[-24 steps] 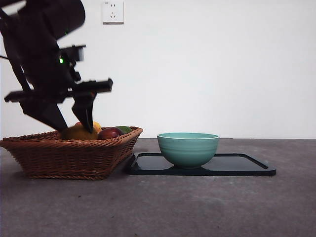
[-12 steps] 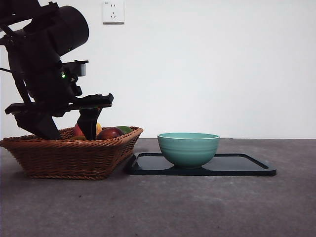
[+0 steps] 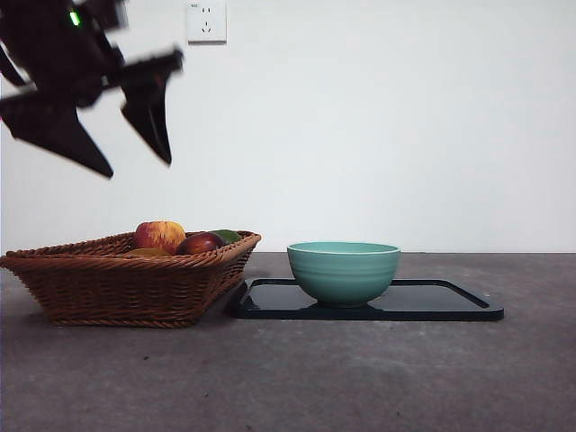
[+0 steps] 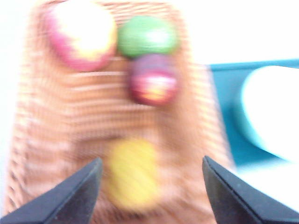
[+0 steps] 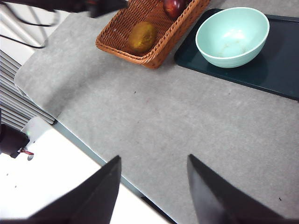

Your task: Pick up the wifruite, put it on the bowl, pick up the plate, put it on desk

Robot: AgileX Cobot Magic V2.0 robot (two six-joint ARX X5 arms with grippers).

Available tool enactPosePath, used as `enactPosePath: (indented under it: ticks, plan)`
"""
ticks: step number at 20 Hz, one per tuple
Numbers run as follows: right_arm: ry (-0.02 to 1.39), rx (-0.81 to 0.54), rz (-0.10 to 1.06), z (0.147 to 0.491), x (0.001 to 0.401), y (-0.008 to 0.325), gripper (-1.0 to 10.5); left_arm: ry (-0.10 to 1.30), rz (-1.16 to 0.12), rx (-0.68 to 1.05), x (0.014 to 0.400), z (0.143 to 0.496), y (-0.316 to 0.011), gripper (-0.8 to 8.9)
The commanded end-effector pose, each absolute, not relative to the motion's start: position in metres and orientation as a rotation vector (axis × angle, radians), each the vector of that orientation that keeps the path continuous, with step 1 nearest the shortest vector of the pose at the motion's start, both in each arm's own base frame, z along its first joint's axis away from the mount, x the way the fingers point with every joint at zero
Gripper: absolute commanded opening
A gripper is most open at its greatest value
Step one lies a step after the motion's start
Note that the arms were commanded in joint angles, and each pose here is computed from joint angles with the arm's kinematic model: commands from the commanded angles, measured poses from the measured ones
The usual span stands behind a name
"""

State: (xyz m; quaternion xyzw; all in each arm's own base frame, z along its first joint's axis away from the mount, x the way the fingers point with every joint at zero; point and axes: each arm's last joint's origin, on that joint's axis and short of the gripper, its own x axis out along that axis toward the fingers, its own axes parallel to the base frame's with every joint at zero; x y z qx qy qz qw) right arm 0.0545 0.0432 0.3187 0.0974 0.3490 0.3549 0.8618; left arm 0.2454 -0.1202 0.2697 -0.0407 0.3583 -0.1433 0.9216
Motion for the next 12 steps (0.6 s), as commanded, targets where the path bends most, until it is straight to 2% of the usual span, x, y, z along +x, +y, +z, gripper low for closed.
enactPosePath:
  ticks: [1,7,12]
  plan:
    - [0.703,0.199,0.752,0.325,0.054,0.043,2.2,0.711,-0.427,-0.09,0.23,0.289,-0.118,3.44]
    - [0.699,0.194,0.734,0.324,0.054,0.043,2.2,0.687,-0.724,-0.077,0.179,0.321,-0.101,3.44]
    - [0.7,0.195,0.735,0.324,0.054,0.043,2.2,0.703,-0.874,-0.061,0.149,0.33,-0.09,3.44]
